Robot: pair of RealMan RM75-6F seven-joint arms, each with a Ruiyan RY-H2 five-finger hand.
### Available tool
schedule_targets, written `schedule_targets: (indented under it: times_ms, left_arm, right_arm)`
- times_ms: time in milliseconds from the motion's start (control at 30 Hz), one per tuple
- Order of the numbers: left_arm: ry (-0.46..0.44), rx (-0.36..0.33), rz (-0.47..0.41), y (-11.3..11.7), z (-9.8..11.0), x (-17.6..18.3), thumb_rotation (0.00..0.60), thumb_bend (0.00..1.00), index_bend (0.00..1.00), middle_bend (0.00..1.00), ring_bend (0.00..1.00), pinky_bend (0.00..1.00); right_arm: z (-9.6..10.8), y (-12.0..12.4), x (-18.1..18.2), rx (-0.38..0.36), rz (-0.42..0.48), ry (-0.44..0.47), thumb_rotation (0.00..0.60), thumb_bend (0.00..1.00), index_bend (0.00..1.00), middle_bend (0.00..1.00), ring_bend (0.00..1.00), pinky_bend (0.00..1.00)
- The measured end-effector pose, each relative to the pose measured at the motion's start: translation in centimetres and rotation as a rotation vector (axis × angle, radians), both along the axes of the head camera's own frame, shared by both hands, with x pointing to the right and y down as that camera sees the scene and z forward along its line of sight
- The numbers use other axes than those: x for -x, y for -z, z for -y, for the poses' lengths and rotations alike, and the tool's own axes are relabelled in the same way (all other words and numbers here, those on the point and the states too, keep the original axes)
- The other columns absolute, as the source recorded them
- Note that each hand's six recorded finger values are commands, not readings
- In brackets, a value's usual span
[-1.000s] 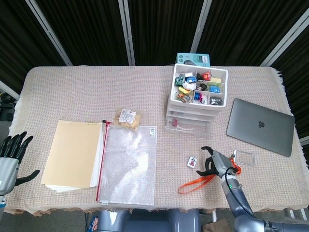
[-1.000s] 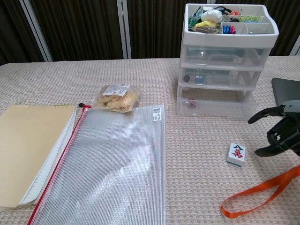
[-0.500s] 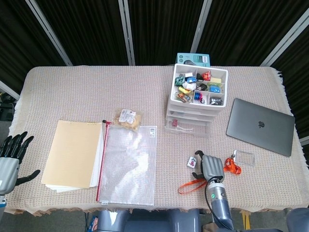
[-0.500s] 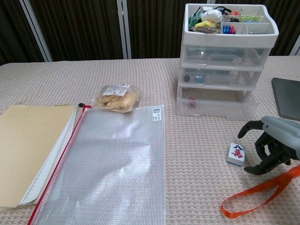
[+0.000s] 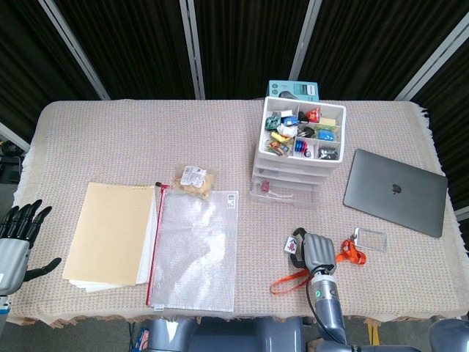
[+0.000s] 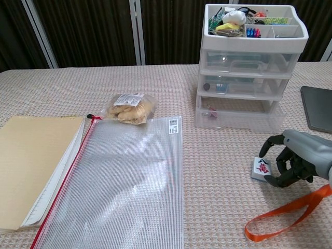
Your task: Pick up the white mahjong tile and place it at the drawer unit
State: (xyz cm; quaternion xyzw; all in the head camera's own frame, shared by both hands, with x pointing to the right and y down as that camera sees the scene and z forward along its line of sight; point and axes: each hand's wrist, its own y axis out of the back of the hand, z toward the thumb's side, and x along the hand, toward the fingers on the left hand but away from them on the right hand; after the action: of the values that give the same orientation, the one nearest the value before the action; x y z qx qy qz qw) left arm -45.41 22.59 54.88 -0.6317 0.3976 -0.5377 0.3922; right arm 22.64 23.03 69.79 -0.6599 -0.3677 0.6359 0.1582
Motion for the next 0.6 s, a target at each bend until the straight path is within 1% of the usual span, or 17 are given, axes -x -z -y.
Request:
schedule_targets:
  times_ms: [167, 233, 300, 433, 600]
  left_arm:
    - [0.001, 0.000, -0.002, 0.05, -0.02, 0.00, 0.600, 0.16, 0.08, 0.00, 0.00, 0.00]
    - [0.002, 0.001, -0.003, 0.03, -0.02, -0.01, 0.600, 0.16, 0.08, 0.00, 0.00, 0.00]
    - [0.002, 0.001, -0.002, 0.03, -0.01, -0.01, 0.600, 0.16, 0.08, 0.00, 0.00, 0.00]
    - [0.003, 0.001, -0.002, 0.03, 0.00, -0.01, 0.600, 0.16, 0.08, 0.00, 0.00, 0.00]
    - [0.005, 0.001, -0.003, 0.03, 0.02, 0.02, 0.600, 0.16, 0.08, 0.00, 0.00, 0.00]
  right_arm:
    - [-0.17, -0.33, -0.05, 0.011, -0.013, 0.000, 0.600, 0.32, 0.35, 0.76, 0.79, 0.71]
    - [-0.32, -0.44, -0.03, 0.020, -0.013, -0.002, 0.600, 0.32, 0.36, 0.76, 0.79, 0.71]
    - [-0.33, -0.43, 0.04, 0.021, -0.012, -0.003, 0.600, 0.33, 0.39, 0.76, 0.79, 0.71]
    - [-0.15, -0.30, 0.24, 0.007, -0.003, -0.008, 0.600, 0.35, 0.48, 0.77, 0.80, 0.71]
    - [0.22, -0.02, 0.53, -0.027, 0.015, -0.019, 0.600, 0.35, 0.54, 0.78, 0.80, 0.71]
